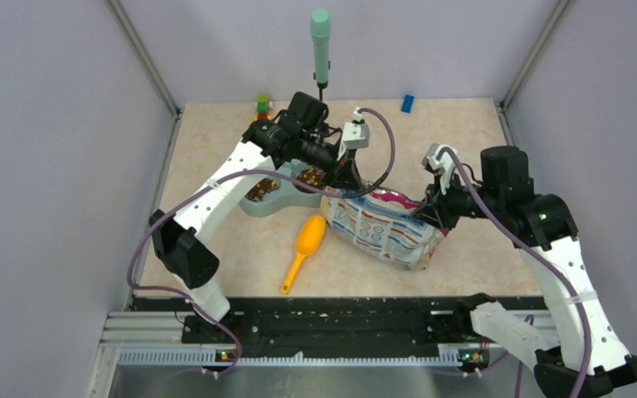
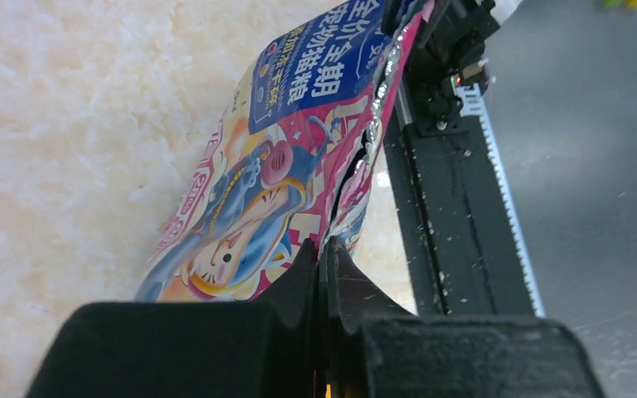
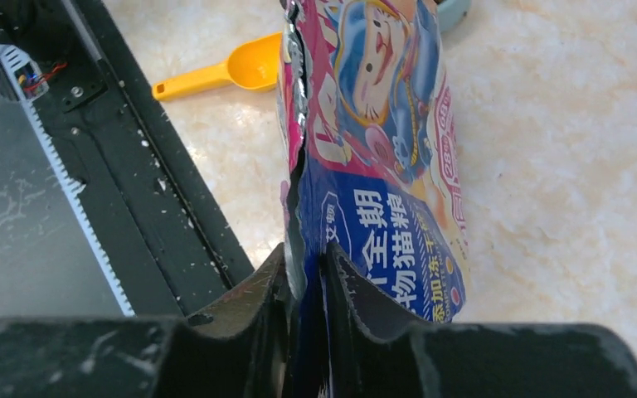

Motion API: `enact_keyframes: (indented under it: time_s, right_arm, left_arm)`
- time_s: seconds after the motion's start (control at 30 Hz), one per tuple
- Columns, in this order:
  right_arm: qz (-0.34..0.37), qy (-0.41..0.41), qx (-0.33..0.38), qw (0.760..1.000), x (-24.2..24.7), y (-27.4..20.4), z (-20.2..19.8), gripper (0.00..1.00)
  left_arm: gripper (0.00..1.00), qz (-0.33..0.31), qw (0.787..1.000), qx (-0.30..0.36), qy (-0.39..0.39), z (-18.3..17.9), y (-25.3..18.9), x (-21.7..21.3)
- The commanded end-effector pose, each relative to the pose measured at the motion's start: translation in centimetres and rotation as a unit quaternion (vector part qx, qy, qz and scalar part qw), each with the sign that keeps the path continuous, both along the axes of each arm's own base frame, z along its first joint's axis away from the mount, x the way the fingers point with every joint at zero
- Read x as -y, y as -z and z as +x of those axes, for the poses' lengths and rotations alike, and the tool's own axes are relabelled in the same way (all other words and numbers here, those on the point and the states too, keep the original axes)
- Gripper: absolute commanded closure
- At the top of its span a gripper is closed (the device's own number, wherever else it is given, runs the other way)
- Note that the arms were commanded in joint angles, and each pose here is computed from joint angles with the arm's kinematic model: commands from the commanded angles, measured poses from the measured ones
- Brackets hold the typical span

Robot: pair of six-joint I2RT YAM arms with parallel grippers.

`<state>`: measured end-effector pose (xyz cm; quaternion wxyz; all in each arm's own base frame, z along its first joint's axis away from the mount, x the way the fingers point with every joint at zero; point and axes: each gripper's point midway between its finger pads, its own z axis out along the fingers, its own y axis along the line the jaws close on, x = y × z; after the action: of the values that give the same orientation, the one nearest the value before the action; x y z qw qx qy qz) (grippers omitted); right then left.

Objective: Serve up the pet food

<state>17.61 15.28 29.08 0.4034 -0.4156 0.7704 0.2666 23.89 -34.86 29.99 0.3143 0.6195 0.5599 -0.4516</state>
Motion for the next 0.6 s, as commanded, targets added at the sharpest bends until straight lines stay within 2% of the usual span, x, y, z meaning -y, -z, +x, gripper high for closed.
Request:
enact_keyframes:
  time_s: [0.0,0.1,0.13,0.17,0.2,0.27,0.4,0.5,0.57]
  right_arm:
    - [0.030,0.069,0.023,0.997,0.7,-1.2,0.7,0.77]
    - [0.013,0.109,0.044,0.993,2.2,-1.2,0.8,0.78]
    - [0.014,0.112,0.051,0.992,2.4,-1.4,0.6,0.85]
    - [0.021,0.116,0.059,0.991,2.4,-1.8,0.6,0.98]
    - [0.035,0.117,0.063,0.991,2.2,-2.3,0.5,1.00]
    - [0.057,0.105,0.076,0.990,1.5,-3.5,0.5,1.00]
    - [0.031,0.151,0.120,0.981,2.4,-5.8,5.8,1.00]
    - [0.049,0.182,0.164,0.968,3.5,-10.9,10.6,1.00]
    - [0.049,0.204,0.201,0.957,4.5,-14.2,12.4,1.00]
  left_arm:
    - [1.00,-0.032,0.997,-0.051,-0.058,1.1,-2.7,0.2]
    - [1.00,-0.045,0.994,-0.042,-0.085,1.8,-2.9,0.4]
    - [1.00,-0.049,0.994,-0.036,-0.095,2.1,-2.8,0.4]
    - [1.00,-0.050,0.993,-0.035,-0.103,2.3,-2.5,0.4]
    - [1.00,-0.054,0.991,-0.027,-0.116,2.8,-2.5,0.5]
    - [1.00,-0.069,0.986,-0.012,-0.151,4.4,-3.1,0.8]
    - [1.00,-0.136,0.968,0.042,-0.205,8.7,-6.8,2.5]
    - [1.00,-0.176,0.956,0.077,-0.222,11.4,-10.8,3.8]
    - [1.00,-0.195,0.947,0.100,-0.234,12.6,-13.5,4.0]
